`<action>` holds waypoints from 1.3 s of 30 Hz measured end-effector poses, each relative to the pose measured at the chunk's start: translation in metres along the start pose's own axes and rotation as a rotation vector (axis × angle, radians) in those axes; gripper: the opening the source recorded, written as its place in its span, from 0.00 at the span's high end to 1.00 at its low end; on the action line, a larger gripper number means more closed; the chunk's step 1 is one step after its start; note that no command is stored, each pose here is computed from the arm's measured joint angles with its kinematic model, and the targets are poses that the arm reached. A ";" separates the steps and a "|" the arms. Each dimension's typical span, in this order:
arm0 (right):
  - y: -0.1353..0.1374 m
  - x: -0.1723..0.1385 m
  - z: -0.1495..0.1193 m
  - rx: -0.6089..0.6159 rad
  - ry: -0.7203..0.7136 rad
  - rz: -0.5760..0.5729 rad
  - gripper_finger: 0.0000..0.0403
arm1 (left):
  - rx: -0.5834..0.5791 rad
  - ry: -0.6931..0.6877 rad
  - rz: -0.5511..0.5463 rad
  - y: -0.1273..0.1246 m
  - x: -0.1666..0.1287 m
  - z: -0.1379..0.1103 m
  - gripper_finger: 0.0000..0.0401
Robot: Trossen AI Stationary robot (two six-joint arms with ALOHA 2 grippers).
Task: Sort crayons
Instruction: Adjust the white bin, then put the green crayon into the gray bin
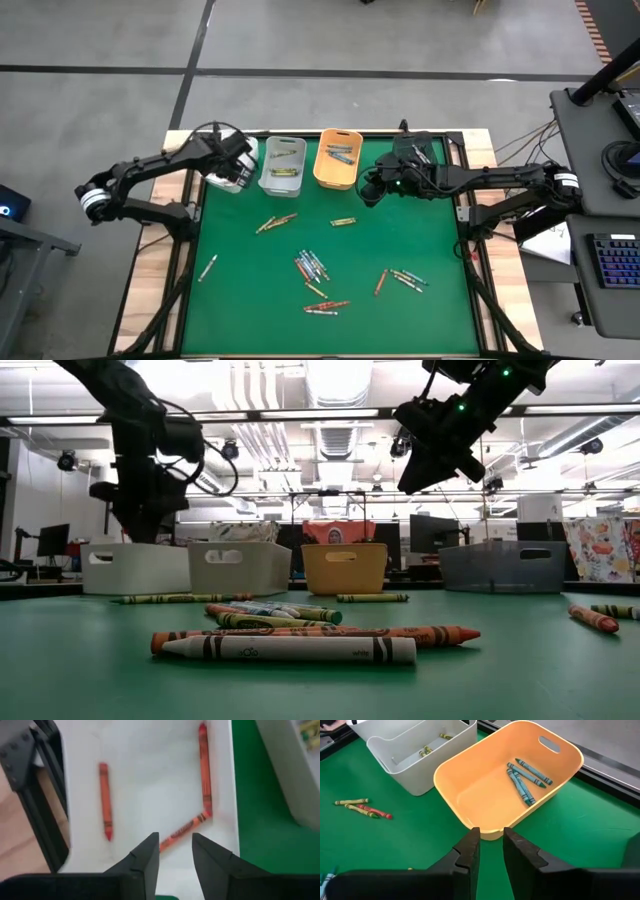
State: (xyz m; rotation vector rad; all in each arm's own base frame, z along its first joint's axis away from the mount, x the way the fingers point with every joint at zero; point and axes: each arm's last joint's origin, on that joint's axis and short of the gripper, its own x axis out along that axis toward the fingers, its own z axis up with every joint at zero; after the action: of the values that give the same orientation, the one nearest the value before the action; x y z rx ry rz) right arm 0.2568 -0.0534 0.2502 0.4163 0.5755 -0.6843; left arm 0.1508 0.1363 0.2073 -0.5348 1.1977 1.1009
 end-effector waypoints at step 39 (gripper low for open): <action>0.027 -0.009 -0.015 0.038 0.134 0.263 0.83 | 0.083 -0.393 -0.233 -0.033 -0.078 -0.024 0.87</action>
State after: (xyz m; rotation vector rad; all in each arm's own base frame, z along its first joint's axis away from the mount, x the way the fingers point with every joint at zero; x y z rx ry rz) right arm 0.2644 -0.0222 0.2492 0.5657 0.6219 -0.4173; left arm 0.1709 0.0725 0.2649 -0.3620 0.8116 0.9014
